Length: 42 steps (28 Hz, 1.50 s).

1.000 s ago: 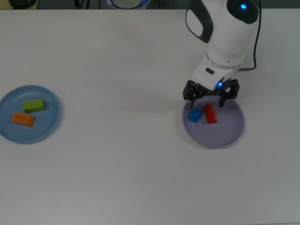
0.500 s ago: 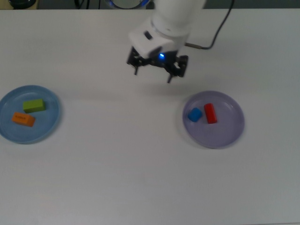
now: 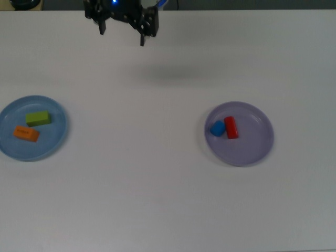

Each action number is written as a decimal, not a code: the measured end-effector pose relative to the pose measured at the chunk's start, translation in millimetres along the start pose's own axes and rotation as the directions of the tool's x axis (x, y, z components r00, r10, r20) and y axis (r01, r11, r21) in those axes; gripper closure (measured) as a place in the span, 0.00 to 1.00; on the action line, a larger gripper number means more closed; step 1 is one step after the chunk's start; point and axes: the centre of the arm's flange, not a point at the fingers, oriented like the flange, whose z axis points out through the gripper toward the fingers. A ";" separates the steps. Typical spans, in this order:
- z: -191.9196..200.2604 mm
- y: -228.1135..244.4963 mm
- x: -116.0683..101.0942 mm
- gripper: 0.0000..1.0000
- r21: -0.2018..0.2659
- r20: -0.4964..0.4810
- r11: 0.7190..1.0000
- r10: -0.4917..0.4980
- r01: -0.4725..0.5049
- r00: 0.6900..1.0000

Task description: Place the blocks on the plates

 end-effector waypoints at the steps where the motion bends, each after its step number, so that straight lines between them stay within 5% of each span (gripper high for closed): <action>1: -1.1 3.8 -4.3 0.00 0.001 0.000 1.000 -0.006 0.006 1.000; 10: -19.2 40.3 -24.1 0.00 0.030 -0.025 0.998 -0.052 0.053 0.998; 42: -63.7 46.0 -15.5 0.00 0.095 -0.117 0.990 -0.096 0.107 0.989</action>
